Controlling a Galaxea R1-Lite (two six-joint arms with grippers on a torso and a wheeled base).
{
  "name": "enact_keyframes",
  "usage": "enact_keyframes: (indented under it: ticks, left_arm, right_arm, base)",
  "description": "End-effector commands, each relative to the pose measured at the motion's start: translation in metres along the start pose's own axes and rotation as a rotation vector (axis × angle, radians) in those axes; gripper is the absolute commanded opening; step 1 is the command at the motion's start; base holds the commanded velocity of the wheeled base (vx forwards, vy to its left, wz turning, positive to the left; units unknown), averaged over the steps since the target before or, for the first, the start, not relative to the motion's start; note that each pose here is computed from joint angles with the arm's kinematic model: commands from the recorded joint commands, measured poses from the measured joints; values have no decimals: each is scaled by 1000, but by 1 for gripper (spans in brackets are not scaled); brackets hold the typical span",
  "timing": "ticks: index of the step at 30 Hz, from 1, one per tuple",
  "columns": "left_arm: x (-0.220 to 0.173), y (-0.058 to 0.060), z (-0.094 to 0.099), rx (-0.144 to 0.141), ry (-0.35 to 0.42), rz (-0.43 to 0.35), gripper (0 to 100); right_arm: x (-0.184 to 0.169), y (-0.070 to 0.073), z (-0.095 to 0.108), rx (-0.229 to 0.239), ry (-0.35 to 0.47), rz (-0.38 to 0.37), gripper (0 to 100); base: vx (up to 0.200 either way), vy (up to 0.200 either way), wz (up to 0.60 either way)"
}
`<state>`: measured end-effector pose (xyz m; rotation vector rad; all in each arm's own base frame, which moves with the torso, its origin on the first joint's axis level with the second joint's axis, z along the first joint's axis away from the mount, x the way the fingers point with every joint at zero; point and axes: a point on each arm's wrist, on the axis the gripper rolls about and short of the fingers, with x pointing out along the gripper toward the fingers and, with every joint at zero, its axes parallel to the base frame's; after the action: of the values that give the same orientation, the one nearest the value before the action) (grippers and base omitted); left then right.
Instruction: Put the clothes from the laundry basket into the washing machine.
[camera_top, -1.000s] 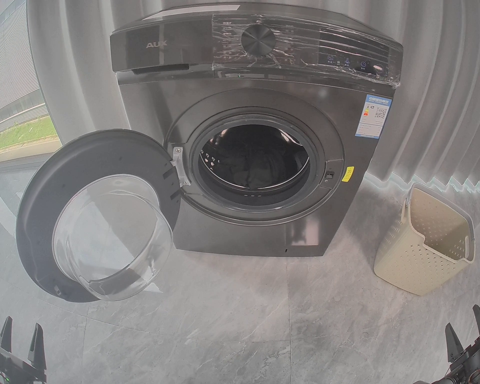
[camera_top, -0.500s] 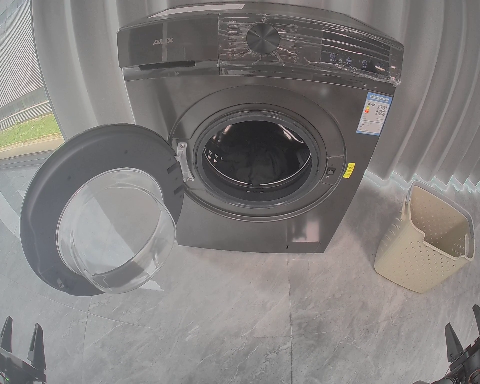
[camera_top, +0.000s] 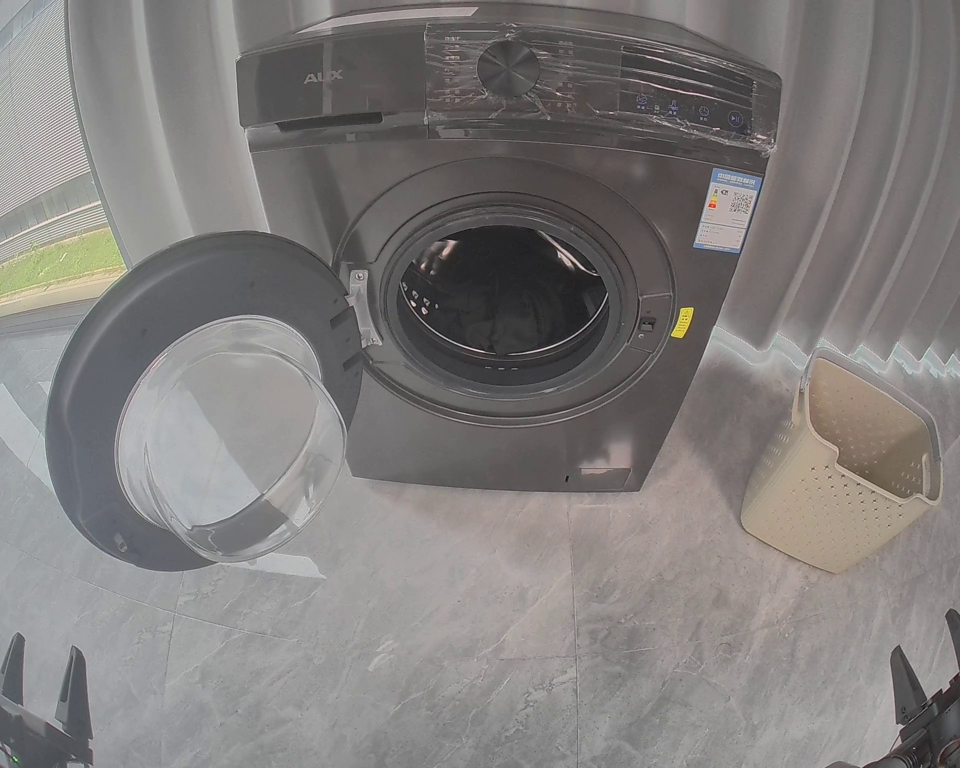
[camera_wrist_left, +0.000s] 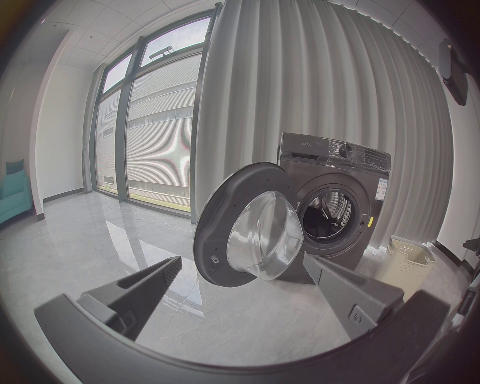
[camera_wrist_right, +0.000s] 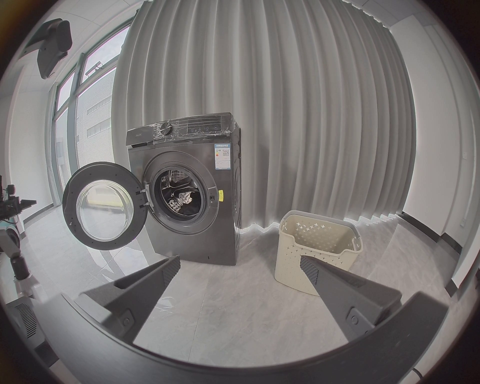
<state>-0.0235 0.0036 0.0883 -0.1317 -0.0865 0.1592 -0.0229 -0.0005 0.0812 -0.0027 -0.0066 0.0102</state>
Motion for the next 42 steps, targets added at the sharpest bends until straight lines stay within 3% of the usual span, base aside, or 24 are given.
enact_keyframes:
  ticks: [1, 13, 25, 40, 42]
  left_arm:
    - [0, 1, -5, -1, 4, 0, 100]
    - [0, 1, -5, -1, 4, 2, 100]
    - [0, 1, -5, -2, 4, 2, 100]
    - [0, 1, -5, -5, 7, 1, 100]
    - [-2, -2, 8, -11, -33, -40, 100]
  right_arm:
    - [0, 0, -5, 0, 2, 1, 100]
    - [0, 0, -5, 0, 2, 1, 100]
    - [0, 0, -5, 0, 2, 1, 100]
    - [0, 0, -5, 3, 2, -1, 100]
    - [0, 0, -5, 1, 2, -1, 100]
  base:
    - [0, 200, 0]
    - [0, 50, 0]
    - [0, 200, 0]
    - [0, 0, 0]
    - [0, 0, 0]
